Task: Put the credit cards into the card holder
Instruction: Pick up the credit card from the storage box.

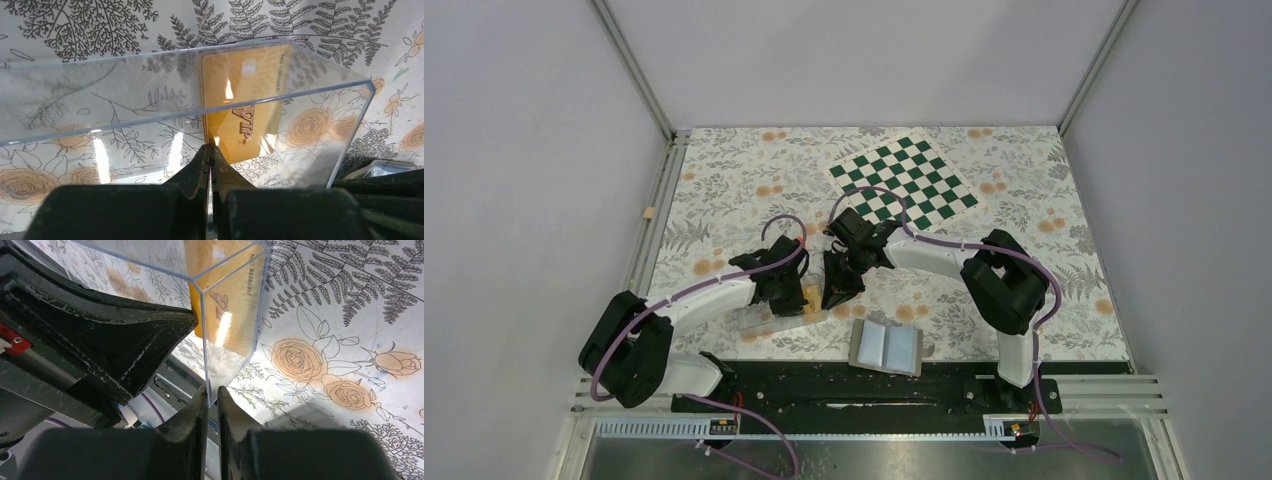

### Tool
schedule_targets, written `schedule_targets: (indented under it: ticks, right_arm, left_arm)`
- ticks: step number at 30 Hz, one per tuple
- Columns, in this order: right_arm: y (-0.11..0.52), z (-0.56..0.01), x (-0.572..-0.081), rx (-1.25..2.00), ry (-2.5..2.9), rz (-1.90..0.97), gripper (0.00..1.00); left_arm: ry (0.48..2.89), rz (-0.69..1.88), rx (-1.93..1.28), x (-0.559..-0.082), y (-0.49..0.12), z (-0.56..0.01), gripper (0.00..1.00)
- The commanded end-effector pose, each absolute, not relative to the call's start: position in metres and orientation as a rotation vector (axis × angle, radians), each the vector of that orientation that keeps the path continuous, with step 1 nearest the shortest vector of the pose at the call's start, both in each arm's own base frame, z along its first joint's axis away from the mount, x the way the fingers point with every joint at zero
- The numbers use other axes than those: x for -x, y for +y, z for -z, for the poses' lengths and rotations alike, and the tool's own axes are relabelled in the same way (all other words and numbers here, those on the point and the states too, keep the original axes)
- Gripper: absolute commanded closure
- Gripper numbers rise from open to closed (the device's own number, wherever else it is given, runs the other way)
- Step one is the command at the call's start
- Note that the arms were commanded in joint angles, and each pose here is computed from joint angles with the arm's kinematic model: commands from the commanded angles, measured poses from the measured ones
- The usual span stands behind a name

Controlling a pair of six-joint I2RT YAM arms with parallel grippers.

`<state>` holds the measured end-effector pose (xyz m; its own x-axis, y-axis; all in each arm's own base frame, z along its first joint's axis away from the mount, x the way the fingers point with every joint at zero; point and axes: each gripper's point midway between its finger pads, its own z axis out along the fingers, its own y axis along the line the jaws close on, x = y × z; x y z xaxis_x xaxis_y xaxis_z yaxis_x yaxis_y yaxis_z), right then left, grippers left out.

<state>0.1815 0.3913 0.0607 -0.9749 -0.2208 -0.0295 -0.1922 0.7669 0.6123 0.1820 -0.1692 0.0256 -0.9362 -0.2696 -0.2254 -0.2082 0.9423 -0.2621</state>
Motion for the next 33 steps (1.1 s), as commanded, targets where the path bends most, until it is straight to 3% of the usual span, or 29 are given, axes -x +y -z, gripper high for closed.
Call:
schedule_targets:
  ticks: [1,24,28,33]
  right_arm:
    - [0.407,-0.081,-0.176,-0.395,-2.872,1.112,0.85]
    - [0.406,-0.079,-0.174,-0.397,-2.869,1.106,0.85]
    - [0.406,-0.079,-0.174,-0.396,-2.869,1.106,0.85]
    - [0.405,-0.079,-0.173,-0.4,-2.867,1.105,0.85]
  left_arm:
    - [2.811,0.417,0.289,-0.197,-0.188,-0.039,1.0]
    - [2.754,0.424,0.264,-0.202,-0.194,-0.058,1.0]
    - [2.783,0.258,0.299,-0.198,-0.172,-0.045,0.74]
    - [2.832,0.116,0.327,-0.19,-0.154,-0.025,0.72]
